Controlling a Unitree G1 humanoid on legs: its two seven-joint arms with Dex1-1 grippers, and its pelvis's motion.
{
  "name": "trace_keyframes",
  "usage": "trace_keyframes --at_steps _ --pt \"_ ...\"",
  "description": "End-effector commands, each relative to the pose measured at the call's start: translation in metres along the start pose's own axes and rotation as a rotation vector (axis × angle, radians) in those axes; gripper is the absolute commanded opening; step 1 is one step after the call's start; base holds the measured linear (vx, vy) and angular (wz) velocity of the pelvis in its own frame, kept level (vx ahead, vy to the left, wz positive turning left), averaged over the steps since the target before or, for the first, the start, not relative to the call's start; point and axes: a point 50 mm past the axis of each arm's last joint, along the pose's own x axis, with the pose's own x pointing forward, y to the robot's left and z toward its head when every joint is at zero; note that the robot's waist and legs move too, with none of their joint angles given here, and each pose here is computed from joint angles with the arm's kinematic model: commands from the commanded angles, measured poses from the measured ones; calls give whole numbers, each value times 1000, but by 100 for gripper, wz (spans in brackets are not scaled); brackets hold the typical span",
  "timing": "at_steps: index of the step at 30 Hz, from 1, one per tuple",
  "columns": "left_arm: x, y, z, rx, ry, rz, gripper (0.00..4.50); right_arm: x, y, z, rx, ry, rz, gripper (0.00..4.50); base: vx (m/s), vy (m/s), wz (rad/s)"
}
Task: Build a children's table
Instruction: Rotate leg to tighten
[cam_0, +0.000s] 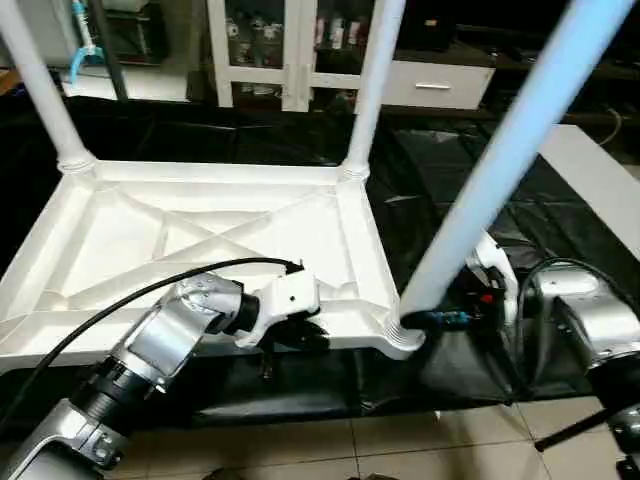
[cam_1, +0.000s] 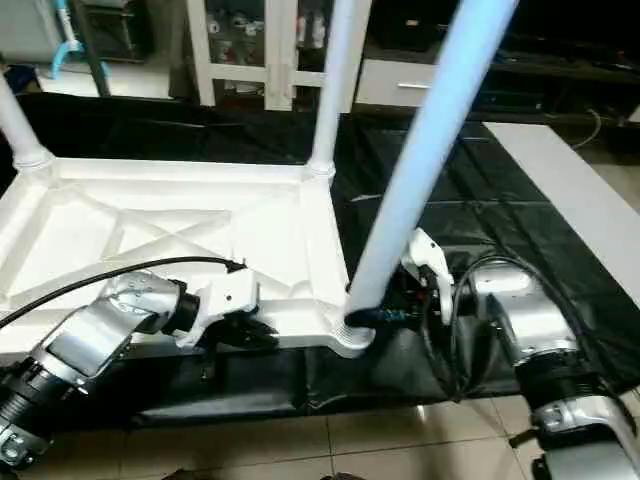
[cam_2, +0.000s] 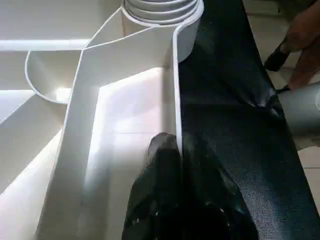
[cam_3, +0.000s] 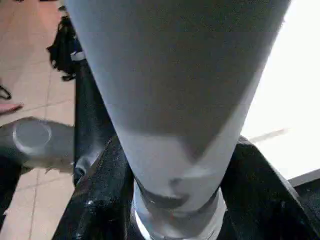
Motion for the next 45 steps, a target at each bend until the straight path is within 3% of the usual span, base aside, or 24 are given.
trace_keyframes --at_steps 1,3,6,7,9,11,12,14,15,16,17,18,20,21,23,26,29,32,38,45 --pt "5 1 12 8 -41 -1 0 -7 -14 -3 61 -33 -200 202 0 0 0" --pt "6 9 15 -51 -51 105 0 -1 -24 -17 121 -59 -400 198 0 0 0" --pt "6 17 19 -103 -62 215 0 7 -32 -30 161 -31 -614 196 0 0 0" --pt "8 21 24 -150 -82 286 0 12 -36 -37 175 -11 -774 195 0 0 0" --pt "12 25 32 -205 -112 366 0 19 -40 -44 187 6 -975 193 0 0 0" --pt "12 25 32 -205 -112 366 0 19 -40 -44 187 6 -975 192 0 0 0" --pt "16 26 38 -222 -137 406 0 32 -40 -44 191 -13 -1086 191 0 0 0" --pt "22 27 45 -229 -163 437 0 57 -36 -41 206 -61 -1136 191 0 0 0" --pt "25 28 48 -230 -174 461 0 83 -31 -30 237 -161 -1107 191 0 0 0" --pt "25 28 48 -230 -174 461 0 83 -31 -30 237 -161 -1107 191 0 0 0" --pt "25 29 48 -231 -172 466 0 93 -29 -24 254 -221 -1065 191 0 0 0" --pt "23 30 47 -229 -162 473 0 107 -23 -11 195 -273 -939 191 0 0 0" --pt "22 31 46 -225 -155 474 0 110 -21 -7 164 -279 -903 246 0 0 0" --pt "20 31 41 -210 -135 468 0 110 -19 -2 99 -272 -866 260 0 0 0" --pt "19 29 37 -164 -117 432 0 104 -20 2 93 -287 -848 260 0 0 0" --pt "17 22 31 -91 -91 330 0 88 -23 3 105 -281 -807 295 0 0 0" --pt "15 18 26 -95 -76 285 0 77 -23 6 12 -241 -742 295 0 0 0" --pt "7 1 18 10 -69 48 0 43 -15 8 -45 -180 -421 295 0 0 0" --pt "2 -7 13 34 -47 -53 0 20 -7 8 -66 -109 -236 295 0 0 0" --pt "0 -6 12 37 -60 -63 0 7 -5 10 -77 -41 -104 295 0 0 0"
